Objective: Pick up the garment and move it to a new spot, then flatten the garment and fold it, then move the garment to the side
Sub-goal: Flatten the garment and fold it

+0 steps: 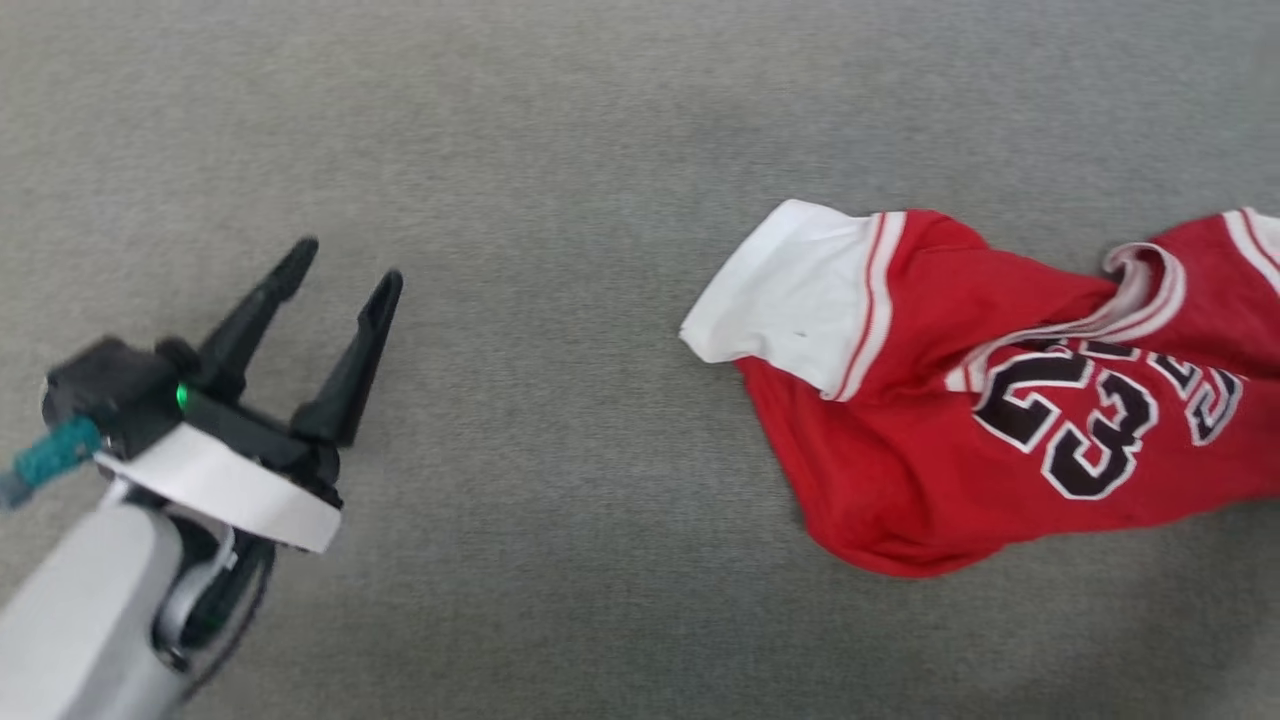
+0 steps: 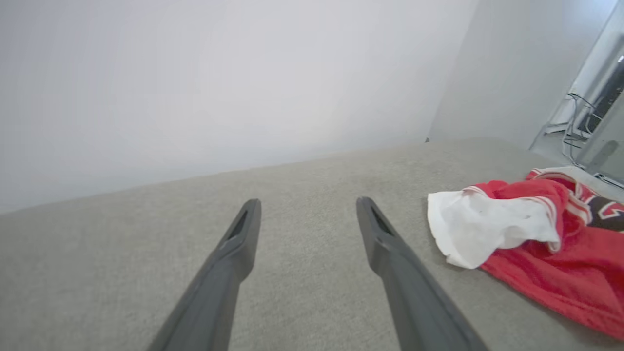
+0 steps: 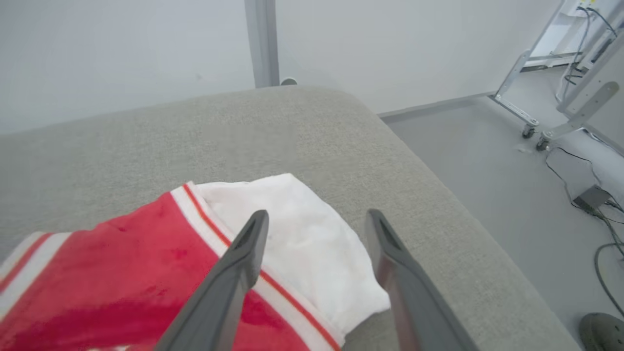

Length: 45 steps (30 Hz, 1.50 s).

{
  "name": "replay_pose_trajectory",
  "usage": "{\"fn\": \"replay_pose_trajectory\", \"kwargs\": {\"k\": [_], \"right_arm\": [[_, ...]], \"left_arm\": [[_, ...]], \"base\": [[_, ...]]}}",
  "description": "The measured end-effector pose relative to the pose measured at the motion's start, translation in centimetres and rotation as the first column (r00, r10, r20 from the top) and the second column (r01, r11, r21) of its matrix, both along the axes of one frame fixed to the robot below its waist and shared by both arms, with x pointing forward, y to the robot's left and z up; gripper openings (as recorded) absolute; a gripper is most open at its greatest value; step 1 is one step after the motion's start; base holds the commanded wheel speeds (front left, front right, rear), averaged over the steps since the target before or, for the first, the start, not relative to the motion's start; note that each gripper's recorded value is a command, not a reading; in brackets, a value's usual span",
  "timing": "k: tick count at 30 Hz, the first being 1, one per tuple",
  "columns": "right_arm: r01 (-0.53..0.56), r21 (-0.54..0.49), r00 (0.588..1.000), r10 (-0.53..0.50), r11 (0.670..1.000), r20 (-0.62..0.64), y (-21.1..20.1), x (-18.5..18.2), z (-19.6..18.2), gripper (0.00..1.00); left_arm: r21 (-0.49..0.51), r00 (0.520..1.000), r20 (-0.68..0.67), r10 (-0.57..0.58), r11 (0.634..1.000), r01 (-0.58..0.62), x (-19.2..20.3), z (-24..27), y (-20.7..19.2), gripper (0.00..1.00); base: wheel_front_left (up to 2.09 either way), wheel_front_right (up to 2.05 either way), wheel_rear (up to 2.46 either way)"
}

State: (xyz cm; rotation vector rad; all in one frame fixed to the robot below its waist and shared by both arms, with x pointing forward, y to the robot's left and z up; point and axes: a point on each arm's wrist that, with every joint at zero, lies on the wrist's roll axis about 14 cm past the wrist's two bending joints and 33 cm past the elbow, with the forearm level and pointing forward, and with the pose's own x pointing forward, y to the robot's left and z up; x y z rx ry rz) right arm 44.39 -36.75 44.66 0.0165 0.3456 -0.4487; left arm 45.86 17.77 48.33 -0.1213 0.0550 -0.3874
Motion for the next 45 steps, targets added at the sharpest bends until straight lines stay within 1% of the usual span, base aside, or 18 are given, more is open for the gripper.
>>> {"fn": "replay_pose_trajectory", "kwargs": {"k": [3,6,7,9,12,14,17,20,23,25,29,34,35,36,37,40,42,45], "right_arm": [[-0.031,0.025,0.998,0.030,0.999,0.046,1.8,-0.7,0.4,1.00],[-0.046,0.037,0.996,0.043,0.998,0.079,2.7,-1.5,0.8,1.00],[-0.047,0.040,0.994,0.042,0.998,0.098,2.9,-2.0,1.0,1.00],[-0.046,0.044,0.995,0.042,0.998,0.093,3.1,-2.6,0.6,1.00],[-0.037,0.044,0.996,0.033,0.998,0.088,2.9,-3.4,0.2,1.00],[-0.030,0.061,0.996,0.024,0.998,0.087,2.8,-3.7,-0.4,1.00],[-0.015,0.093,0.997,0.008,0.996,0.071,2.7,-4.5,-1.8,1.00],[-0.005,0.114,0.998,-0.002,0.993,0.061,2.8,-5.2,-2.9,1.00],[0.004,0.129,0.998,-0.011,0.992,0.056,2.8,-5.5,-3.8,1.00],[0.017,0.136,0.998,-0.024,0.991,0.050,2.6,-5.9,-4.4,1.00],[0.053,0.135,0.998,-0.059,0.989,0.038,1.9,-7.1,-5.2,1.00],[0.077,0.134,0.996,-0.081,0.988,0.027,1.4,-7.8,-5.9,1.00],[0.079,0.134,0.996,-0.084,0.988,0.031,1.4,-7.7,-5.8,1.00],[0.079,0.132,0.996,-0.084,0.988,0.035,1.3,-7.6,-5.8,1.00],[0.079,0.132,0.996,-0.084,0.988,0.035,1.3,-7.6,-5.8,1.00],[0.073,0.134,0.996,-0.079,0.988,0.040,1.5,-7.2,-5.9,1.00],[0.060,0.133,0.997,-0.067,0.989,0.047,1.7,-6.7,-5.8,1.00],[0.042,0.138,0.997,-0.050,0.990,0.056,2.2,-6.1,-5.8,1.00]], "left_arm": [[0.029,0.993,0.020,-0.118,0.993,0.118,1.2,1.4,-1.8,1.00],[0.020,0.970,-0.031,-0.241,0.970,0.242,2.0,1.6,-4.3,1.00],[0.002,0.940,-0.101,-0.325,0.945,0.326,2.5,1.5,-6.3,1.00],[-0.039,0.893,-0.206,-0.401,0.915,0.402,2.6,0.8,-8.5,1.00],[-0.119,0.776,-0.406,-0.483,0.870,0.479,2.1,-1.4,-11.1,1.00],[-0.142,0.700,-0.506,-0.505,0.849,0.510,2.2,-2.6,-11.8,1.00],[-0.212,0.603,-0.594,-0.532,0.827,0.520,3.0,-3.6,-13.1,1.00],[-0.255,0.533,-0.637,-0.556,0.805,0.535,3.7,-4.6,-14.6,1.00],[-0.244,0.511,-0.662,-0.549,0.802,0.546,4.9,-6.2,-15.2,1.00],[-0.264,0.465,-0.695,-0.548,0.796,0.545,4.9,-7.7,-15.8,1.00],[-0.281,0.407,-0.724,-0.557,0.777,0.563,4.8,-9.7,-17.1,1.00],[-0.300,0.383,-0.725,-0.573,0.763,0.573,5.0,-10.5,-18.2,0.99],[-0.303,0.373,-0.729,-0.574,0.759,0.576,4.9,-10.6,-18.3,0.62],[-0.302,0.367,-0.732,-0.574,0.757,0.580,4.9,-10.6,-18.3,0.42],[-0.301,0.366,-0.733,-0.574,0.756,0.581,4.8,-10.7,-18.3,0.00],[-0.300,0.378,-0.727,-0.574,0.760,0.576,5.0,-10.5,-18.2,0.00],[-0.297,0.406,-0.716,-0.568,0.774,0.559,5.3,-10.2,-17.9,0.00],[-0.288,0.466,-0.702,-0.539,0.812,0.507,6.3,-9.6,-16.3,0.00]], "base": [[0.00,0.00,0.00],[0.00,0.00,0.00],[0.00,0.00,0.00],[0.00,0.00,0.00],[0.00,0.00,0.00],[0.00,0.00,0.00],[0.00,0.00,0.00],[0.00,0.00,0.00],[0.00,0.00,0.00],[0.00,0.00,0.00],[0.00,0.00,0.00],[0.00,0.00,0.00],[0.00,0.00,0.00],[0.00,0.00,0.00],[0.00,0.00,0.00],[0.00,0.00,0.00],[0.00,0.00,0.00],[0.00,0.00,0.00]]}}
